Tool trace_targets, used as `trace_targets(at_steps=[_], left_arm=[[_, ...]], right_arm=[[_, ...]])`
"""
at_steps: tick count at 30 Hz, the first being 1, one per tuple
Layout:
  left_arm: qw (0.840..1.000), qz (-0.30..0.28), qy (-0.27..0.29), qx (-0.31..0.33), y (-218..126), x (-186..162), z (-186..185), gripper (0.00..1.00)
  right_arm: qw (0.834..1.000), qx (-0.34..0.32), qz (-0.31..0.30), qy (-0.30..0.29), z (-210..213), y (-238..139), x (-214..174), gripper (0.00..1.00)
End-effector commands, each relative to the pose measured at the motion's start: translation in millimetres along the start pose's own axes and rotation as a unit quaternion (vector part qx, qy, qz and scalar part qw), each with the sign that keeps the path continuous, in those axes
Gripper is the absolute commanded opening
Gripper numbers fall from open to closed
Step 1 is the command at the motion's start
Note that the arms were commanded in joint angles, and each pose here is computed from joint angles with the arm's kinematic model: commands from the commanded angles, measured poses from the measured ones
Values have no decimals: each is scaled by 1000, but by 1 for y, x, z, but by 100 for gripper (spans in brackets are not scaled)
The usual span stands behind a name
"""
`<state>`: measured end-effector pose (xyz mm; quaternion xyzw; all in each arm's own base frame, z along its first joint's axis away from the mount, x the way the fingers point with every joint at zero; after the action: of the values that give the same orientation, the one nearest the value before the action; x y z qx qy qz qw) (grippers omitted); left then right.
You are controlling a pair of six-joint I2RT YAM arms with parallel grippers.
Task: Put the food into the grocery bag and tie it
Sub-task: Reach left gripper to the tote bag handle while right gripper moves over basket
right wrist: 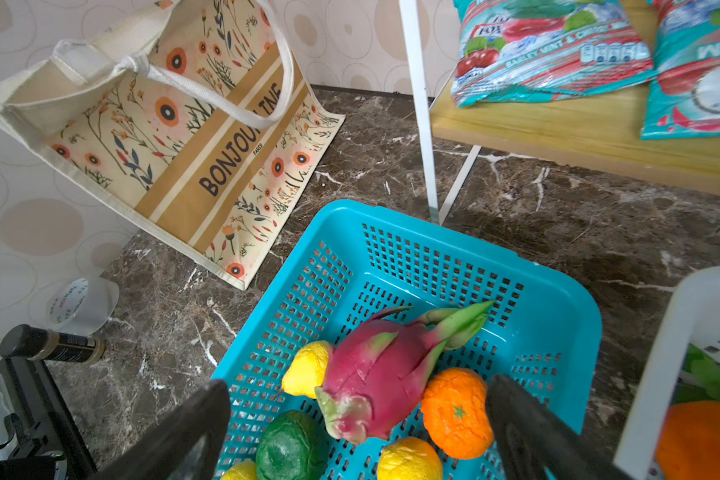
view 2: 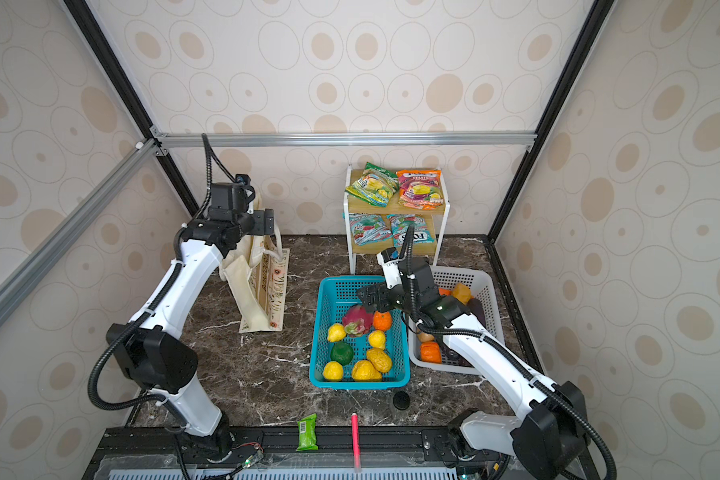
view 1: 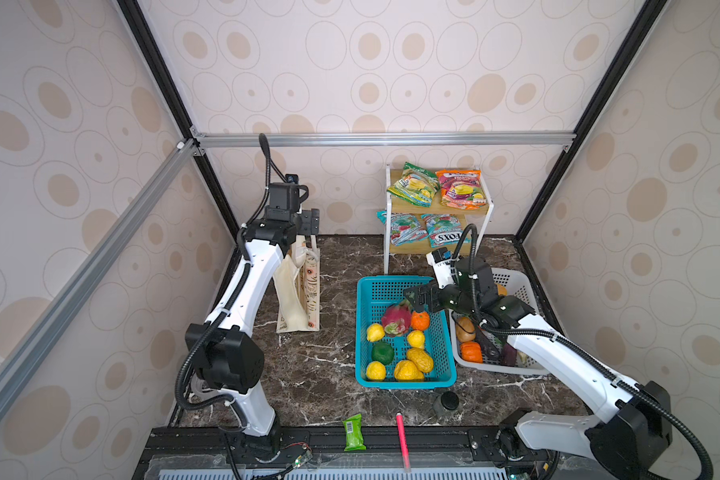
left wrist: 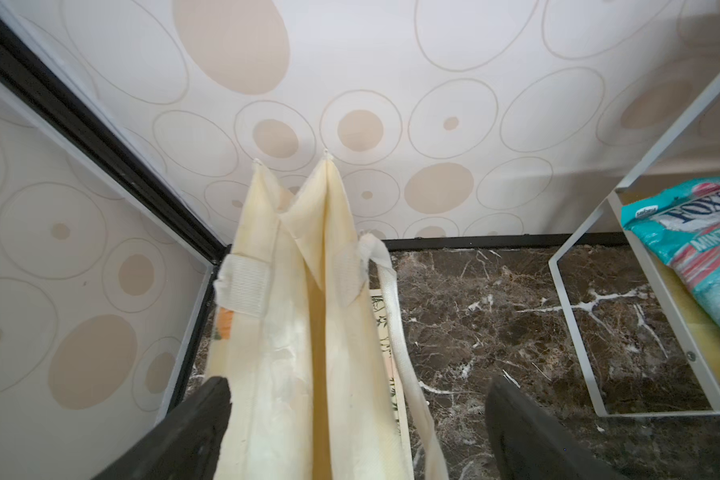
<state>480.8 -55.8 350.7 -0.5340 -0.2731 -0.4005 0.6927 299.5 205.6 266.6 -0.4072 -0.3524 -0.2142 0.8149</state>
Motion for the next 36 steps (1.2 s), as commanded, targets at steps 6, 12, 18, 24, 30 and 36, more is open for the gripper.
trace_targets(at_steps=[6,12,18,24,30,36], left_arm=[[993,89,62,38,26,-24,-10,63],[995,93,47,-1,18,-30,-23,0],[994,96,23,-39,-9,-54,-40,0],[993,86,-6,-77,-38,-66,-55,0],[987,66,-29,-145,-72,-71,-85,0],[979,46,-42,-195,-80,-76,-106,9]], right_arm=[[1000,16,-8,4,23,5,8,100],[999,29,11,-9,42,20,2,100],[999,37,11,-9,50,25,2,100],[999,32,11,-6,51,29,3,99],[999,32,18,-5,54,32,-1,99],[999,32,18,-3,56,32,-1,99]])
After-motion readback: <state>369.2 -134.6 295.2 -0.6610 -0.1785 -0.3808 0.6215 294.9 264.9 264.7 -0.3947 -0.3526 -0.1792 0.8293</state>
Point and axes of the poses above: each gripper's point midway between its finger pads, its own y axis out along the fingers, its own z axis along the line the jaws close on, x = y × z, the point moved 4 cm from there along -y, back along the fingers, and after that the axes turned 10 degrees about y, right-handed, at the moved point
